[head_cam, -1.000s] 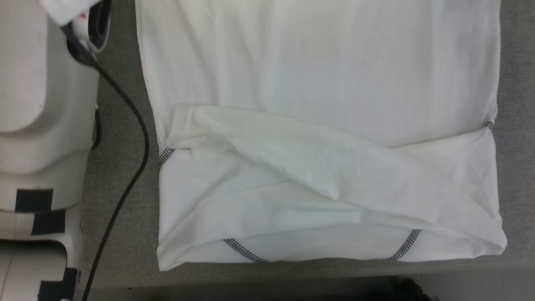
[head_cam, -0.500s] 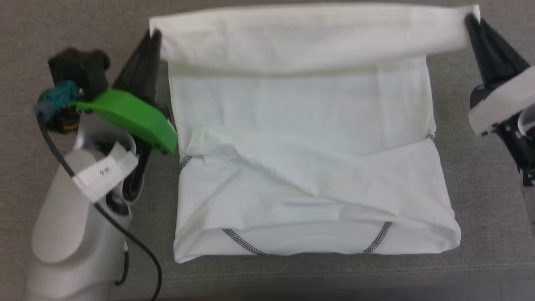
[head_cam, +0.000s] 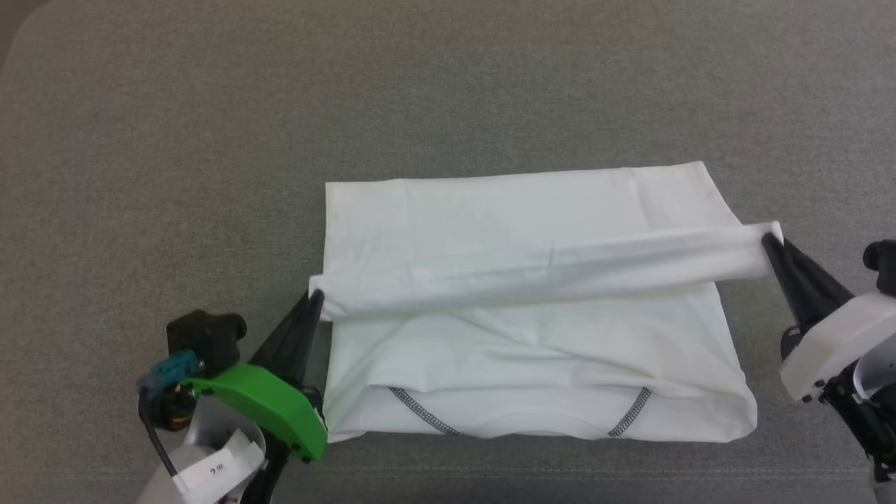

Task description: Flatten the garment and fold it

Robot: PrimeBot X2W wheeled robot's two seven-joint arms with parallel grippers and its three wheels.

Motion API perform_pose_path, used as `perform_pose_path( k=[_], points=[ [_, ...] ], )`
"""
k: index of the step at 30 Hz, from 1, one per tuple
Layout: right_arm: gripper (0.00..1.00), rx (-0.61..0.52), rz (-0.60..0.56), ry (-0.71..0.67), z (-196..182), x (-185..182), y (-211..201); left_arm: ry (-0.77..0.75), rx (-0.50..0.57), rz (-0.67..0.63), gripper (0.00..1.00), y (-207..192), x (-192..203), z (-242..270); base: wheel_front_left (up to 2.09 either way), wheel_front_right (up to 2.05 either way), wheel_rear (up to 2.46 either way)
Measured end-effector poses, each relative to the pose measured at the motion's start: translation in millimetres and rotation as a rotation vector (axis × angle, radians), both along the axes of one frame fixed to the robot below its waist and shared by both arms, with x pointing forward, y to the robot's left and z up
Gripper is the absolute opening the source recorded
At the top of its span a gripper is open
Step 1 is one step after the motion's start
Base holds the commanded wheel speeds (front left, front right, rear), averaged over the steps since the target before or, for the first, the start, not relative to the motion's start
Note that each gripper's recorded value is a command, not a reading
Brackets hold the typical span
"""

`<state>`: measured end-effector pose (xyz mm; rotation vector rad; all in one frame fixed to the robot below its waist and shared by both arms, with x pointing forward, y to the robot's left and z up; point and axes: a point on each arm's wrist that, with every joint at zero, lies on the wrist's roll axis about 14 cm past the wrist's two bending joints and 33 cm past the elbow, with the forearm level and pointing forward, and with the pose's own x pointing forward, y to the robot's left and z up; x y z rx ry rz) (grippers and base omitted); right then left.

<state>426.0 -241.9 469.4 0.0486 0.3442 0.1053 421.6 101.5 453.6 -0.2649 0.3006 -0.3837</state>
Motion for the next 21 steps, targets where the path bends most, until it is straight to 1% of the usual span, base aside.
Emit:
perform_pose_path(
  k=[6, 13, 21],
  points=[
    [0.0, 0.001, -0.021, 0.088, -23, -25, 1, 0.084, 0.003, 0.006, 0.0, 3, -28, -24, 0.0, 0.0, 0.0],
    [0.0, -0.012, -0.022, 0.193, -47, -53, 5, 0.149, 0.008, -0.008, 0.0, 1, -46, -45, 0.0, 0.0, 0.0],
    [0.0, -0.037, -0.005, 0.306, -72, -79, 10, 0.215, 0.044, -0.04, 0.0, -6, -63, -73, 0.0, 0.0, 0.0]
  ],
)
